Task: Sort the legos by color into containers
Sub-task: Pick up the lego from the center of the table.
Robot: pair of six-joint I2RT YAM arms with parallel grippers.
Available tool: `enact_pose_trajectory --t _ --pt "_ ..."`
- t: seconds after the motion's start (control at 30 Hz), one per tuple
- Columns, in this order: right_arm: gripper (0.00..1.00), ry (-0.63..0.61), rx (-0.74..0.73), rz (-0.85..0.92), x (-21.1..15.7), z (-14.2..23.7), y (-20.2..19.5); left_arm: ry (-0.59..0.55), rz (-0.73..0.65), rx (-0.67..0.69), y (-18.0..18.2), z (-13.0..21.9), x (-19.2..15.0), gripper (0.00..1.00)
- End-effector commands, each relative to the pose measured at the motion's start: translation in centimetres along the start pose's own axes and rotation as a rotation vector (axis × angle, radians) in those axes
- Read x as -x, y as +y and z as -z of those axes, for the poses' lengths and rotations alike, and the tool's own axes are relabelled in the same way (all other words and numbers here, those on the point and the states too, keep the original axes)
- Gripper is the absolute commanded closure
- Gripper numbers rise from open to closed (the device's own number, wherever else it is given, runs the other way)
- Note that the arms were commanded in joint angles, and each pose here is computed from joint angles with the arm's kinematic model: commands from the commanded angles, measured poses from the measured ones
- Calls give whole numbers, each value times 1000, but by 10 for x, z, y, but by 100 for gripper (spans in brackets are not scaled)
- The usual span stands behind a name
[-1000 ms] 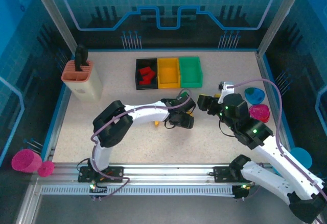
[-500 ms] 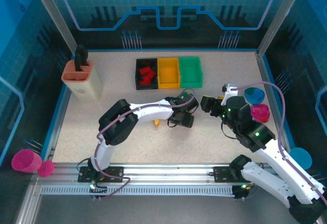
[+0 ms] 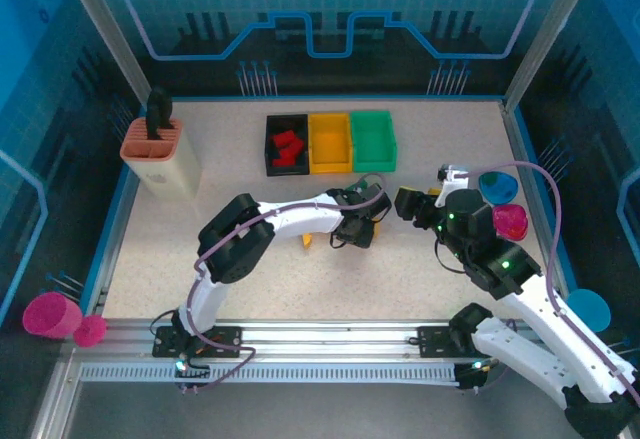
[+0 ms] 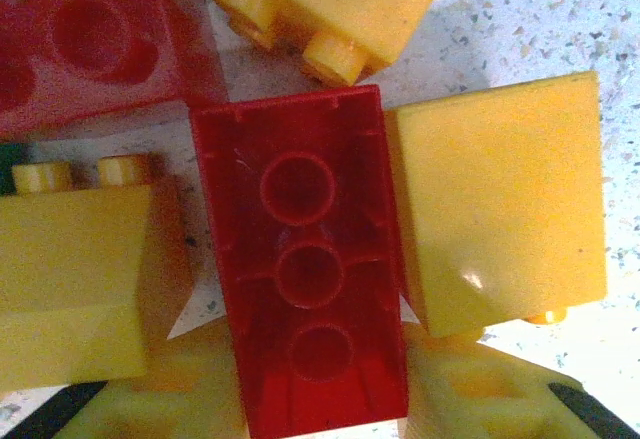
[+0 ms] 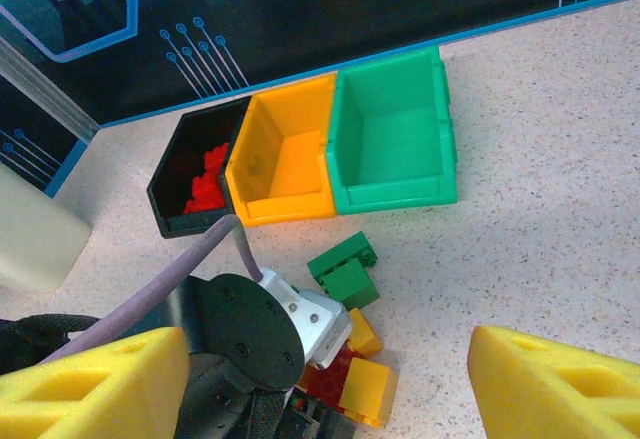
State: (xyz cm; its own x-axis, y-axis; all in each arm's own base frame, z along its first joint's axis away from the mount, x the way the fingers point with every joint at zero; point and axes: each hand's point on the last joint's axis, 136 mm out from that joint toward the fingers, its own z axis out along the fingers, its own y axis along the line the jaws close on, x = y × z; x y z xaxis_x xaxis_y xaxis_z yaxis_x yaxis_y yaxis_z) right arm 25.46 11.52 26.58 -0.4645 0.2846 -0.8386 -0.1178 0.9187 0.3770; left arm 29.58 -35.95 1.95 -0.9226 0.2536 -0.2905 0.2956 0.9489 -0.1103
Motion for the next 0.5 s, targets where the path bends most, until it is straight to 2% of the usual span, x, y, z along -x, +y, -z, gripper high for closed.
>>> enact_pose_trajectory --t 0.0,0.2,0.47 --pt "25 1 -15 -21 -2 -1 -6 -4 -3 48 15 6 -2 66" --pt "25 16 -10 -26 -7 -4 -5 -49 22 63 28 29 -7 68" --pt "25 27 -18 -29 -12 -6 -9 -207 36 1 39 103 3 68"
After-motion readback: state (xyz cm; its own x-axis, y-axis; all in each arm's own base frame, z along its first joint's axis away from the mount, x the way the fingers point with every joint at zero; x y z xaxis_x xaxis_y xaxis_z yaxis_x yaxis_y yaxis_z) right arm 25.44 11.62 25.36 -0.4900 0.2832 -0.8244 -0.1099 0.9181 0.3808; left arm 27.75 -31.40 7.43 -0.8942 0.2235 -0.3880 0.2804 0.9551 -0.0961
